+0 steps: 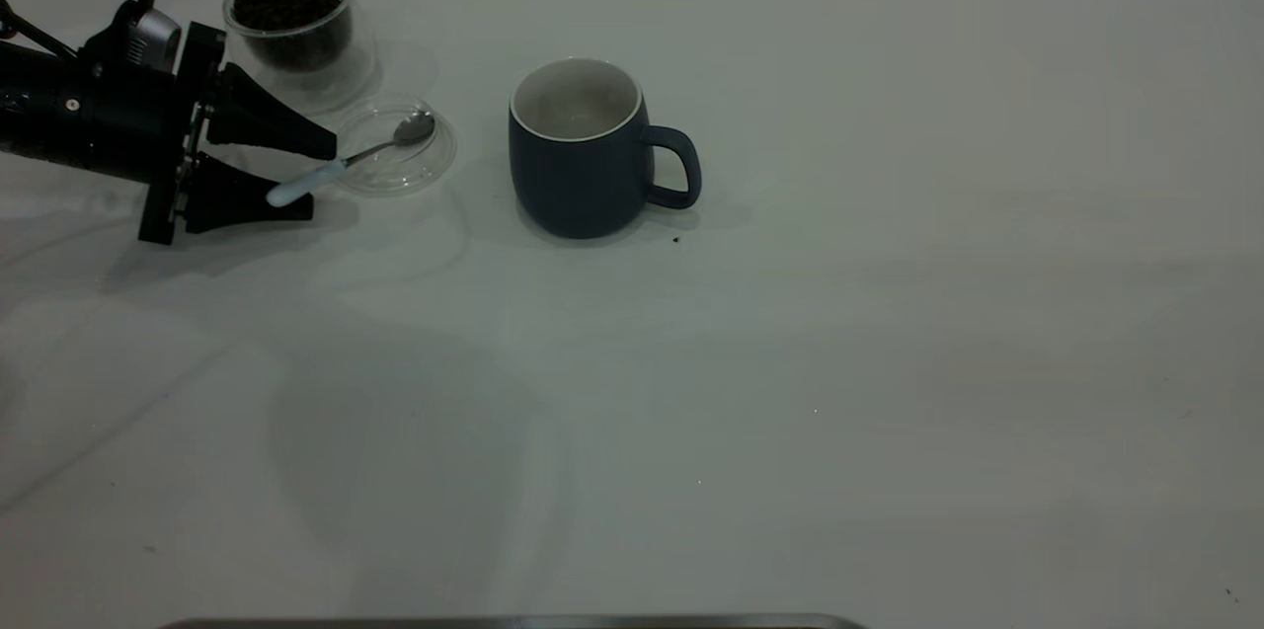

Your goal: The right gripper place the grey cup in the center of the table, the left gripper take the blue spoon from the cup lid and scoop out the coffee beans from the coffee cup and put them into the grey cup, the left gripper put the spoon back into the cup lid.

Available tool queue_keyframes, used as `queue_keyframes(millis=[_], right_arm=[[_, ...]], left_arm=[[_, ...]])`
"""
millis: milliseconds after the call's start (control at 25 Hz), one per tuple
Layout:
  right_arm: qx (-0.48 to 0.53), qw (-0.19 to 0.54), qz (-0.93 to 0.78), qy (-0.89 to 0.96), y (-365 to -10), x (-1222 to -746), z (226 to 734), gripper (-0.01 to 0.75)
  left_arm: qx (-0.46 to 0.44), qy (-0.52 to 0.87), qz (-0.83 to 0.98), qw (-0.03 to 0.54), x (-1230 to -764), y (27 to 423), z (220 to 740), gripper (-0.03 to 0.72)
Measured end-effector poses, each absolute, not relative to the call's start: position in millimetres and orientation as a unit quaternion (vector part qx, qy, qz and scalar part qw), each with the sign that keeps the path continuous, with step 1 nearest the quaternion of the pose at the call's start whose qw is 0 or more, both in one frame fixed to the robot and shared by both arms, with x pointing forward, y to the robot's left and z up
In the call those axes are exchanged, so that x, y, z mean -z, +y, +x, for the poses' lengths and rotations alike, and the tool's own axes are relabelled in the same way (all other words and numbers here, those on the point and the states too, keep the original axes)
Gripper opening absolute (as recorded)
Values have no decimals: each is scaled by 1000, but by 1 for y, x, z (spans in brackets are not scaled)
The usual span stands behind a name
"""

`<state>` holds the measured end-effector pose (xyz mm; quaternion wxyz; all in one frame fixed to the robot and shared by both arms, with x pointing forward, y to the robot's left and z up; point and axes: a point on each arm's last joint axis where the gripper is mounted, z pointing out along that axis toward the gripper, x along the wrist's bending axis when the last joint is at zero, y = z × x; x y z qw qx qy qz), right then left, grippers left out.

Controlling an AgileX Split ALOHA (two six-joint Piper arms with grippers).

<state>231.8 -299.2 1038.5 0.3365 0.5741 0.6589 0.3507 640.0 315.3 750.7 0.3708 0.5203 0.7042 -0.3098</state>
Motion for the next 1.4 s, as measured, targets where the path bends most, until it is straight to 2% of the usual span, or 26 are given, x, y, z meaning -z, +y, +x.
queue_keyframes(millis=[360, 520, 760, 960, 1120, 1320, 1400], right_arm=[[-351, 336, 574, 659, -299, -1038, 232, 460], [-351, 336, 574, 659, -299, -1038, 232, 460], [-351, 336, 574, 659, -299, -1038, 232, 460], [-351, 336, 574, 659, -299, -1038, 232, 460], [-351, 336, 574, 659, -299, -1038, 232, 460], [-351, 336, 574, 659, -299, -1038, 232, 460], [-351, 336, 574, 659, -299, -1038, 232, 460]], left_arm=[[328, 691, 523, 376, -754, 318, 637, 580], [329, 694, 517, 377, -754, 343, 630, 580], [342, 704, 469, 409, -760, 388, 618, 580], [344, 709, 454, 415, -765, 408, 611, 580], [314, 698, 497, 410, -799, 418, 614, 580], [245, 676, 541, 436, -878, 423, 623, 580], [227, 674, 559, 425, -907, 420, 621, 580]])
